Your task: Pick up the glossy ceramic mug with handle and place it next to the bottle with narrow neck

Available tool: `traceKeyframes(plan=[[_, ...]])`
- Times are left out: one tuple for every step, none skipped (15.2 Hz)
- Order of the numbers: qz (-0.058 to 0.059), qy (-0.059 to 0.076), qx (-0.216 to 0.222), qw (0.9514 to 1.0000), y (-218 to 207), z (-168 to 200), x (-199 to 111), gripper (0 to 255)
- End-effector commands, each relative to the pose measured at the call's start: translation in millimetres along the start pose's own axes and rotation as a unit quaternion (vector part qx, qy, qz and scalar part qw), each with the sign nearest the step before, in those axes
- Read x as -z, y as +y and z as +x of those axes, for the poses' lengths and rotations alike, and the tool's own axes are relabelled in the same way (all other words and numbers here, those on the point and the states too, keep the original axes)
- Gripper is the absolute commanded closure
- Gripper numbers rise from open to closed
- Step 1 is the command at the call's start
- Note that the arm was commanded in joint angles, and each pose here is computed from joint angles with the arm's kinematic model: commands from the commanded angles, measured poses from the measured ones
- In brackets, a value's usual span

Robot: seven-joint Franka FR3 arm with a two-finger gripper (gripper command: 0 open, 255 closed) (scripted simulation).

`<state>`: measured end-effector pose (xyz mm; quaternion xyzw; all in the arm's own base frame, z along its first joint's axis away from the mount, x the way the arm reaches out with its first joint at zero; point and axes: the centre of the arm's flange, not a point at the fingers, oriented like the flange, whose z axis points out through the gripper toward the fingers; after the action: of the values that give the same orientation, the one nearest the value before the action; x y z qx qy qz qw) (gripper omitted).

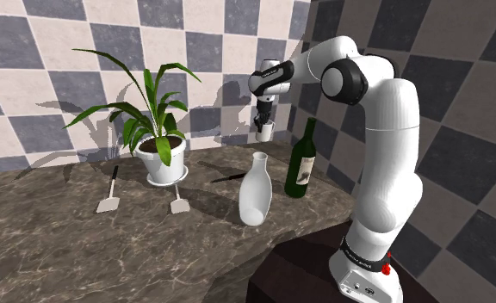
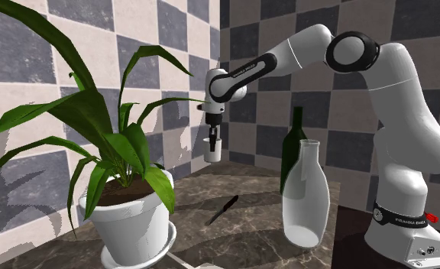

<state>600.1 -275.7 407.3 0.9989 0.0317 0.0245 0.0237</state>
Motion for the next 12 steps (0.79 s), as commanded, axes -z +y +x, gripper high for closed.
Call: traceKeyframes(plan=[[0.0,0.0,0.0,1.0,1.7,-1.5,10.6,255],[0.0,0.0,0.0,1.0,2.0,-1.2,15.9,255],[0.0,0.0,0.0,1.0,2.2,-1.0,21.2,255],[0.0,0.0,0.0,1.0,2.5,-0.7,26.4,255],[0.0,0.0,0.0,1.0,2.7,-0.5,31.7,255],[0.0,0.0,0.0,1.0,3.0,-0.2,37.0,255],[0.0,0.0,0.0,1.0,3.3,0.0,42.2,255],[0.0,0.0,0.0,1.0,3.5,0.3,47.5,255],[0.0,0.0,0.0,1.0,3.8,0.5,52.8,255],[0.0,0.0,0.0,1.0,4.0,0.8,58.0,255],[0.0,0.0,0.0,1.0,4.3,1.0,63.3,255],[0.0,0.0,0.0,1.0,4.5,1.3,68.6,255]])
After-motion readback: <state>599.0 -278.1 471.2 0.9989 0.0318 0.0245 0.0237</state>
